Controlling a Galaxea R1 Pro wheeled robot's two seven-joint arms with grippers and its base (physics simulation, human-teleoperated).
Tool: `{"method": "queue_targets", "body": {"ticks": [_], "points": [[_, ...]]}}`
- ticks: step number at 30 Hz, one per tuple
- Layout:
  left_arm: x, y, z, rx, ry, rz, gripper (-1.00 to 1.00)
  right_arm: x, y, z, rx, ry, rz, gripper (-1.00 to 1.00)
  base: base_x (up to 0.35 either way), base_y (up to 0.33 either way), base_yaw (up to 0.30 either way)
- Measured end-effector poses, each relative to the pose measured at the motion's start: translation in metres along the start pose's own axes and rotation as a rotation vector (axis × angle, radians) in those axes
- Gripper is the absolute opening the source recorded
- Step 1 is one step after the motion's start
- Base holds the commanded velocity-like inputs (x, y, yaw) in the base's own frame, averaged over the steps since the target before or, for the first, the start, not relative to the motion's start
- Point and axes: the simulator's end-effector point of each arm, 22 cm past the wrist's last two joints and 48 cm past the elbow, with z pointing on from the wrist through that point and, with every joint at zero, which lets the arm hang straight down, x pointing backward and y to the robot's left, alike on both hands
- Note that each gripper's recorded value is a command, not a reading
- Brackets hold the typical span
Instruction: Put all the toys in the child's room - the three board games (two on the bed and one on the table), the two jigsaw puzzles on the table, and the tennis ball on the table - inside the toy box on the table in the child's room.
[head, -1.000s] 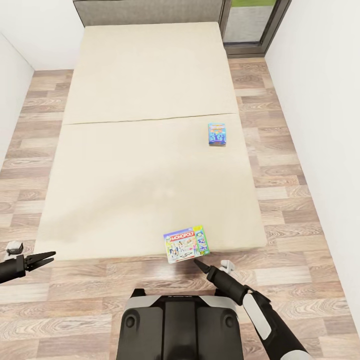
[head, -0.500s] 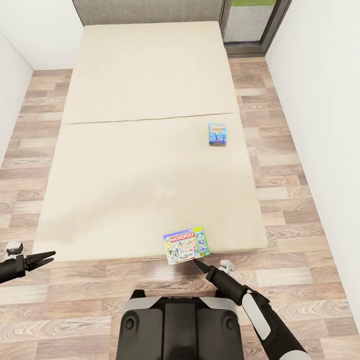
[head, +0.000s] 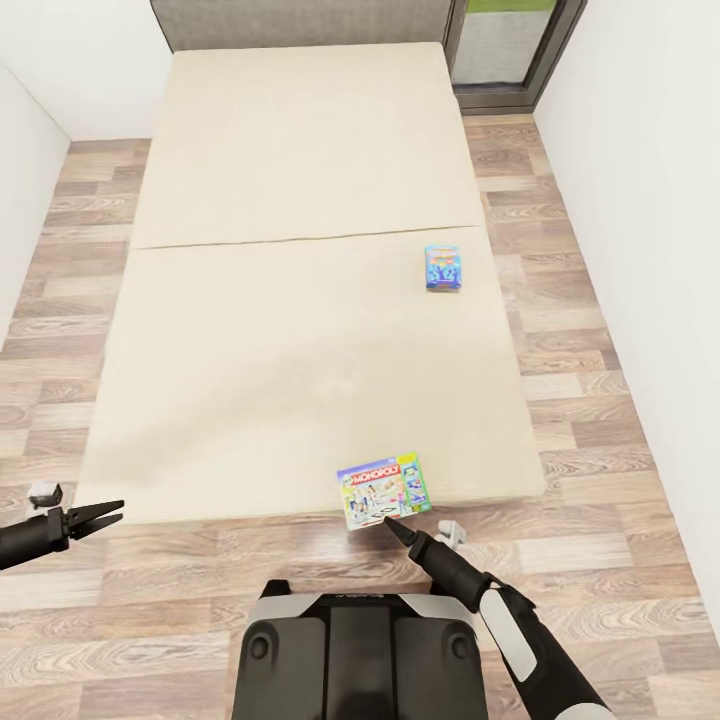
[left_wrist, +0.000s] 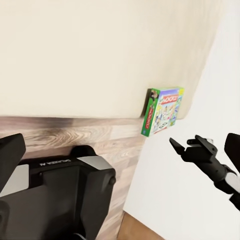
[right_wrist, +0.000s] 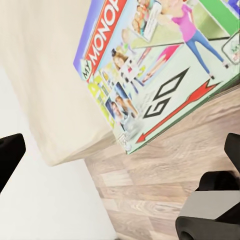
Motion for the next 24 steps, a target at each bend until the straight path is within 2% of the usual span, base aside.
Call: {"method": "queue_targets", "body": {"ticks": [18, 24], "points": [[0.0006, -0.0007, 0.0007, 0.004, 0.001, -0.001, 1.0, 0.0, -0.0001, 0.0, 0.0, 0.0, 0.0, 1.0, -0.059, 0.254, 0.0], [0.0006, -0.0008, 0.0008, 0.004, 0.001, -0.001, 1.0, 0.0, -0.0003, -0.0002, 0.0, 0.0, 0.001, 1.0, -0.021, 0.129, 0.0]]}}
